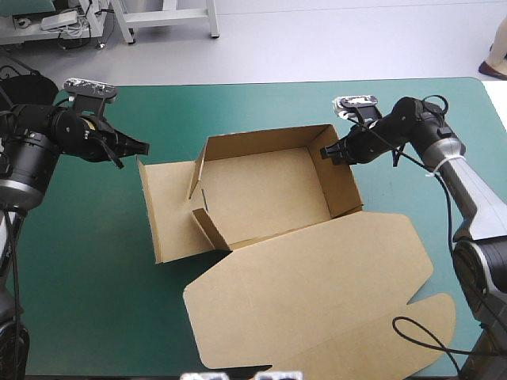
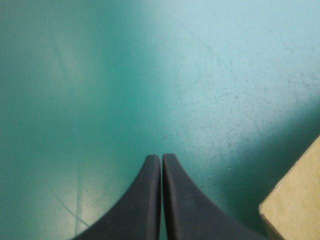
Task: Fold the box
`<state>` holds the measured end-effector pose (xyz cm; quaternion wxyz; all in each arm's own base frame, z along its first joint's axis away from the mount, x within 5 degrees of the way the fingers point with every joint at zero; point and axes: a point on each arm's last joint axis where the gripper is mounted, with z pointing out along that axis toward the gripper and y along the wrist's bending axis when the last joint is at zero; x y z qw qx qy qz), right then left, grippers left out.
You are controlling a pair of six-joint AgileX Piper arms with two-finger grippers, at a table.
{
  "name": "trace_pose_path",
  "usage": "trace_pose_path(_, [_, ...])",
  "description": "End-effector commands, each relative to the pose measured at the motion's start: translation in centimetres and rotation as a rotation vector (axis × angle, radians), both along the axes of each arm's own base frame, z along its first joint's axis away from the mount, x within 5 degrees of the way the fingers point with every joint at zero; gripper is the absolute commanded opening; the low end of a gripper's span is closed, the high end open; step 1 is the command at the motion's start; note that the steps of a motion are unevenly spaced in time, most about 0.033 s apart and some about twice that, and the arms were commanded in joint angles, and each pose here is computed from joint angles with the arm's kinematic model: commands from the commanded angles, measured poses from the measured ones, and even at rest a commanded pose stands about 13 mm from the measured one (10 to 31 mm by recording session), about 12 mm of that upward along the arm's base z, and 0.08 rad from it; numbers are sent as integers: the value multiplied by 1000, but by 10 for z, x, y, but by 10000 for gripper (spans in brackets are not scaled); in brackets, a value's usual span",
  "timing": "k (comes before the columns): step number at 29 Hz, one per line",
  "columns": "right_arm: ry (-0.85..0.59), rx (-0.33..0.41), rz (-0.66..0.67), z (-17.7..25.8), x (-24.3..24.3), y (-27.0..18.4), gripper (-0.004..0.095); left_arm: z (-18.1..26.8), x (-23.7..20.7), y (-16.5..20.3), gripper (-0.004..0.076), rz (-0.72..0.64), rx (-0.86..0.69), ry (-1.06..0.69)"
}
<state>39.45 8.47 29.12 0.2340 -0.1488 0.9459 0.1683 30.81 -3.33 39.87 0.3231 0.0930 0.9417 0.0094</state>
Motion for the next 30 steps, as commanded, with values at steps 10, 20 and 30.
trace_pose_path(10, [-110, -77, 60, 35, 2, -7, 409, 24, -11, 0, -4, -5, -21, -97])
trace_pose_path(20, [-193, -95, 103, 90, -2, -7, 401, 24, -10, 6, -4, 44, 22, -102])
trace_pose_path(30, [-253, -141, -56, 143, -16, -24, 402, 24, -10, 7, -6, 50, 37, -100])
